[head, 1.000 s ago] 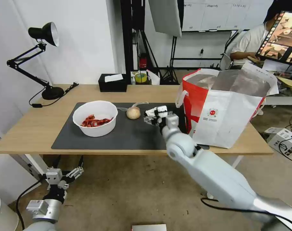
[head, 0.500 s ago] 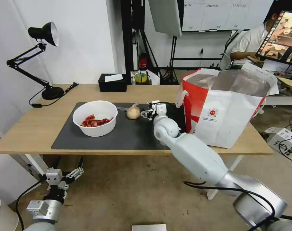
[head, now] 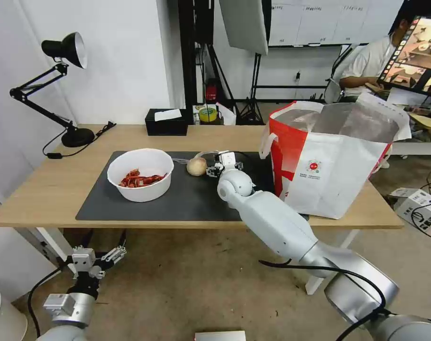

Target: Pick up the trash from the table and place it into the takeout bag.

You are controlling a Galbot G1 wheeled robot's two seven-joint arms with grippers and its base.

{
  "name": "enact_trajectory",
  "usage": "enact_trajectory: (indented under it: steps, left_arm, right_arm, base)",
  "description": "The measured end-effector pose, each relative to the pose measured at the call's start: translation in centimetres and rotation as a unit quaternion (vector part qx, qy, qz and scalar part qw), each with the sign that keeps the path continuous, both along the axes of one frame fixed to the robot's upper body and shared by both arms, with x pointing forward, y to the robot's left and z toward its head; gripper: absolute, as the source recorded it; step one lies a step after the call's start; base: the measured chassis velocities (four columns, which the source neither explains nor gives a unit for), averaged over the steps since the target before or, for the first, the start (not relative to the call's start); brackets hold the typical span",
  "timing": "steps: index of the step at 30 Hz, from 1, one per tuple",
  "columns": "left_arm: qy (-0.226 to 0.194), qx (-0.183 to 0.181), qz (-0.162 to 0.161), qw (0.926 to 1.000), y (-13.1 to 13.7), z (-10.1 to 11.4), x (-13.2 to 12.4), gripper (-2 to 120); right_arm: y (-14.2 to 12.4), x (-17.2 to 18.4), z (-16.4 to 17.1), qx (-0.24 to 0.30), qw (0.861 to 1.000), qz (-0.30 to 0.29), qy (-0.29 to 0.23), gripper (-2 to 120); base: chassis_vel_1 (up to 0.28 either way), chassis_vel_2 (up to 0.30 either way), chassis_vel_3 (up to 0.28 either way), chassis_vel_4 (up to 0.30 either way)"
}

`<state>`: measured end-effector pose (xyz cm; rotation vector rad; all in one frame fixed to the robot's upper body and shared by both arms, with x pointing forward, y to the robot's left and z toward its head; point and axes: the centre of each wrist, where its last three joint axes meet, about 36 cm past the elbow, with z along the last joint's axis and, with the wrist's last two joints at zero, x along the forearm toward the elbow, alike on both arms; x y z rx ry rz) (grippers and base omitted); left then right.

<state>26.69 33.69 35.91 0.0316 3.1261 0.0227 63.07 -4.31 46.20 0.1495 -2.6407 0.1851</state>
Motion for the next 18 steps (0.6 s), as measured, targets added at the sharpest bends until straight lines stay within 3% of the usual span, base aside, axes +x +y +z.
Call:
enact_trajectory:
  steps: [8,15,18]
  left_arm:
    - [0.000,-0.002,-0.001,1.0000,0.0,0.2,0.3,100]
    - [0.002,-0.002,-0.001,1.0000,0.0,-0.1,0.3,100]
    - [0.001,-0.003,-0.002,1.0000,-0.1,-0.1,0.3,100]
  right_arm:
    - [0.2,1.1,-0.1,0.011,1.000,-0.005,0.011,98]
    - [0.3,1.2,-0.6,0.014,1.000,-0.008,0.019,78]
    - [0.3,0.9,-0.9,0.021,0.999,-0.007,0.025,62]
  base:
    - [0.000,0.000,0.000,0.000]
    - [0.000,0.000,0.000,0.000]
    - [0.000,0.000,0.000,0.000]
